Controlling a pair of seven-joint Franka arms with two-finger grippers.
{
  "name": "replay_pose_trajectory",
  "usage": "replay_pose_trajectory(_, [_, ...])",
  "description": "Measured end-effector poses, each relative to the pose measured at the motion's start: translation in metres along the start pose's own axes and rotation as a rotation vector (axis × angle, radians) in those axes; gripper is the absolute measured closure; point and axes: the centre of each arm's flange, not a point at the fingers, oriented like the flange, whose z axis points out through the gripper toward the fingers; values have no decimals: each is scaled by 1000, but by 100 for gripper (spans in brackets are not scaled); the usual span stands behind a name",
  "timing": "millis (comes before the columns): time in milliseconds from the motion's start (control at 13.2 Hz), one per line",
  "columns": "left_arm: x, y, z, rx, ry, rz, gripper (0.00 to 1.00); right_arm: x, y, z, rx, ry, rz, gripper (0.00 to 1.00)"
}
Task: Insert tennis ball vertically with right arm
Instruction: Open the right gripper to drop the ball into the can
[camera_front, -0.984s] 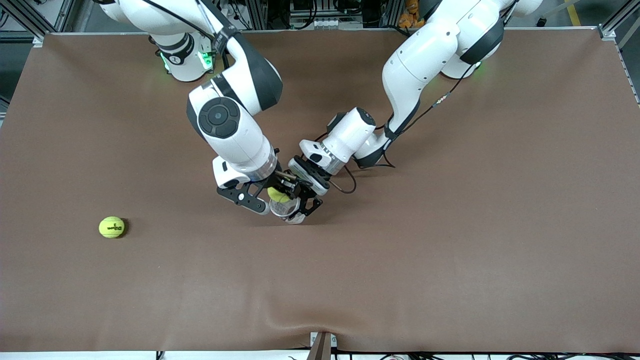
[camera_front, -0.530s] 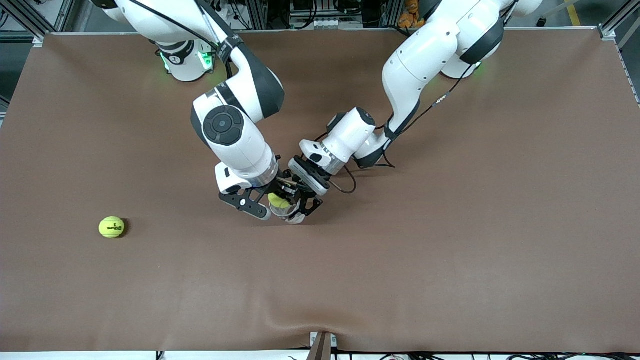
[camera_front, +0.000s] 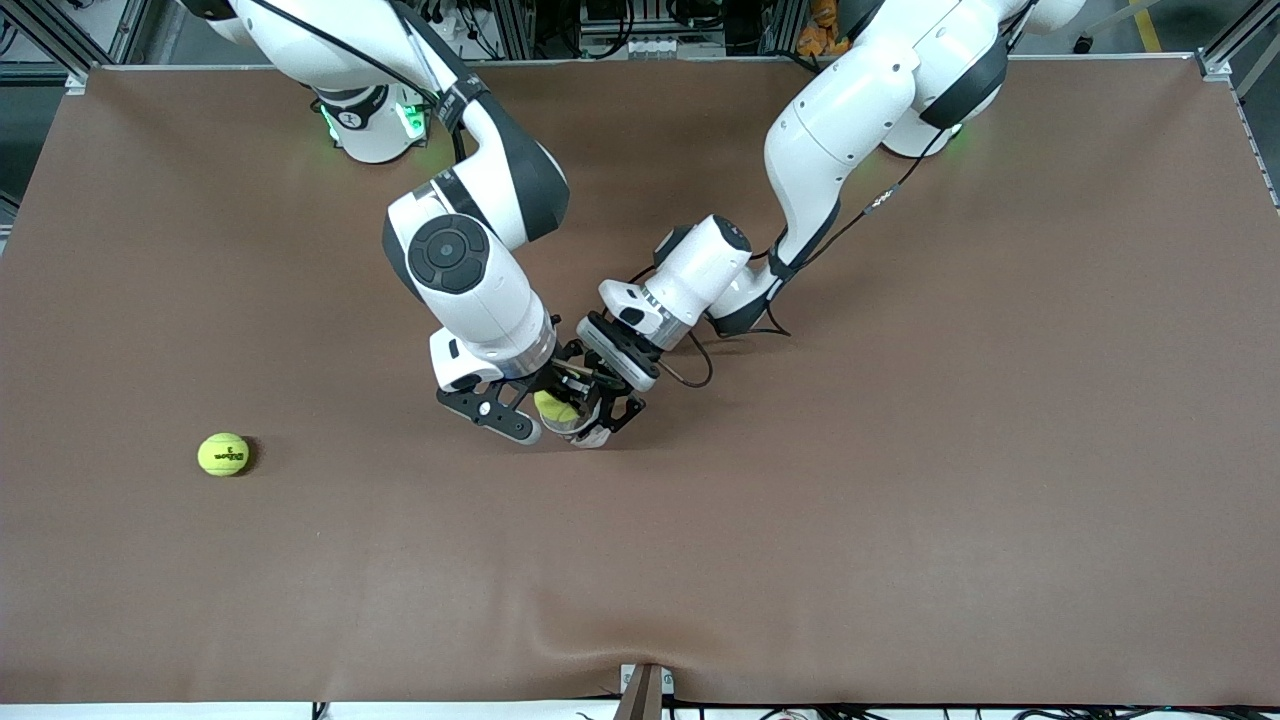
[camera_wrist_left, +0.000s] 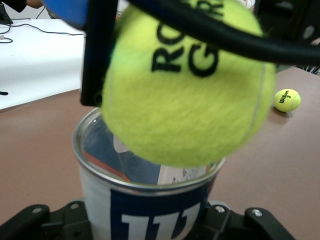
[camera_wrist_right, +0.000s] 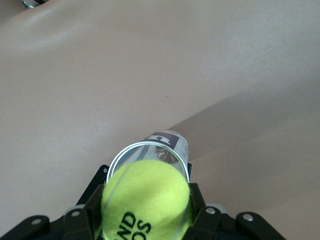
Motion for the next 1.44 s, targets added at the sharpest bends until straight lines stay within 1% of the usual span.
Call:
replay_pose_trajectory(76, [0, 0, 0, 0, 0, 0, 36, 0, 0, 1, -1, 1, 3, 31])
replay_pose_trajectory(151, [0, 0, 0, 0, 1, 0, 36, 0, 0, 1, -3, 4, 3, 25])
replay_pose_trajectory(227, [0, 0, 1, 0, 2, -1, 36, -1, -1, 2, -3, 7, 1, 16])
replay_pose_trajectory(303, [1, 0, 1, 0, 3, -1, 36, -1, -2, 1, 0, 9, -1, 5])
replay_pose_trajectory(378, [0, 0, 1, 0, 3, -2, 36, -3, -2, 2, 1, 10, -3, 0])
replay_pose_trajectory(681, [0, 0, 1, 0, 3, -2, 34, -4, -4, 1, 2, 11, 17, 0])
replay_pose_trajectory(832, [0, -1, 1, 2, 3, -2, 29, -3, -4, -1, 6, 15, 29, 0])
replay_pose_trajectory(908, [0, -1, 2, 2, 3, -2, 29, -2, -4, -1, 0, 25, 24, 0])
replay_pose_trajectory(1059, [1, -2, 2, 3, 4, -1, 28, 0, -2, 0, -18, 46, 12, 0])
replay_pose_trajectory(1135, [1, -2, 2, 4, 4, -1, 26, 0, -1, 1, -29, 48, 9, 0])
replay_pose_trajectory(1286, [1, -2, 2, 4, 4, 0, 26, -2, 4, 5, -77, 25, -11, 0])
replay_pose_trajectory(1438, [-1, 2, 2, -2, 2, 3, 25, -3, 7, 5, -105, 6, -43, 0])
